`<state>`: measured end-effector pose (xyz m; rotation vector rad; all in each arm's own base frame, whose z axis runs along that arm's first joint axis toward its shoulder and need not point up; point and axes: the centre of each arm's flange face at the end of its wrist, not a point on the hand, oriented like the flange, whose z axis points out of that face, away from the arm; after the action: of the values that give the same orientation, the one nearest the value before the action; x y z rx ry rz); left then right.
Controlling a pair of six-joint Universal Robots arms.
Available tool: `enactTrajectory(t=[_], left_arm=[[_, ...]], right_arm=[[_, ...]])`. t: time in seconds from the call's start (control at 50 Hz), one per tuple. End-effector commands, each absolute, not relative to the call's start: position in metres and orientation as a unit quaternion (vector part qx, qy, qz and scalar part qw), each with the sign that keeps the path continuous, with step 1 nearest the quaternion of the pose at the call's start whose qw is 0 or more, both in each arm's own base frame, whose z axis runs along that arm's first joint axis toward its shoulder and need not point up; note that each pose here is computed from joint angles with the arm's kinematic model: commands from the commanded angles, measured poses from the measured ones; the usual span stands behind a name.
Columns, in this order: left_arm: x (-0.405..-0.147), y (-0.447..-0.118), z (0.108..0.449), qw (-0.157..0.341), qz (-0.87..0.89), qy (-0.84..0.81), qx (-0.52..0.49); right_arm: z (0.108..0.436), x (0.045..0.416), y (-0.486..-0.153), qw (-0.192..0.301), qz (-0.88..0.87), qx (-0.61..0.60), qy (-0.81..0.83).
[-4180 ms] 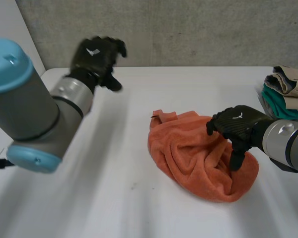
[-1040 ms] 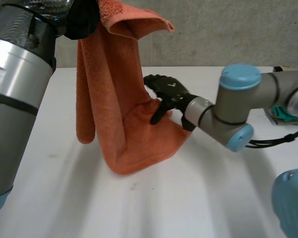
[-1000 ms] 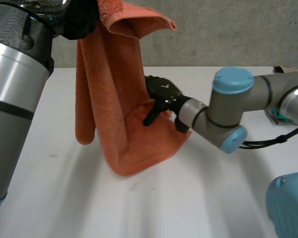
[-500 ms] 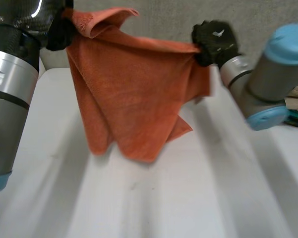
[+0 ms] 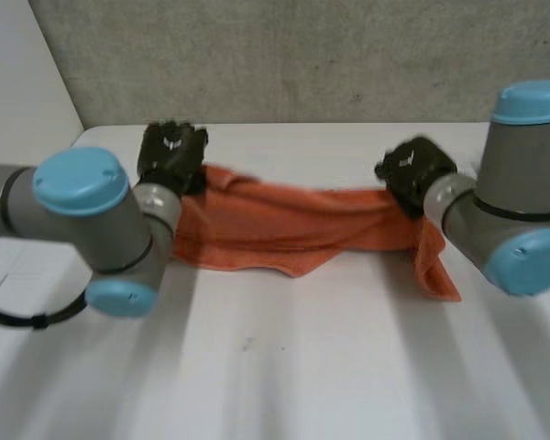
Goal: Fold the laundry.
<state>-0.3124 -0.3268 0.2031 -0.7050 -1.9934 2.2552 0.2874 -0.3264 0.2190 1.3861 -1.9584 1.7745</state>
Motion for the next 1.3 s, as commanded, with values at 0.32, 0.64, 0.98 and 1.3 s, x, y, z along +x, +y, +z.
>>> enactTrajectory(t=[0.32, 0.64, 0.98, 1.3], left_arm=[[-0.318, -0.357, 0.336, 0.056, 0.892, -0.436, -0.109], [-0.277, -0.283, 0.163, 0.049, 0.708, -0.680, -0.185], [-0.266, -0.242, 0.194, 0.051, 0.661, -0.714, -0.224], [-0.305, -0.240, 0.180, 0.063, 0.645, -0.586, -0.486]], right_arm=[[0.327, 0.309, -0.370, 0.140, 0.851, 0.321, -0.390], [0.167, 0.271, -0.275, 0.080, 0.556, 0.488, -0.668], [0.132, 0.265, -0.262, 0.075, 0.552, 0.489, -0.671], [0.129, 0.265, -0.258, 0.073, 0.547, 0.492, -0.673]])
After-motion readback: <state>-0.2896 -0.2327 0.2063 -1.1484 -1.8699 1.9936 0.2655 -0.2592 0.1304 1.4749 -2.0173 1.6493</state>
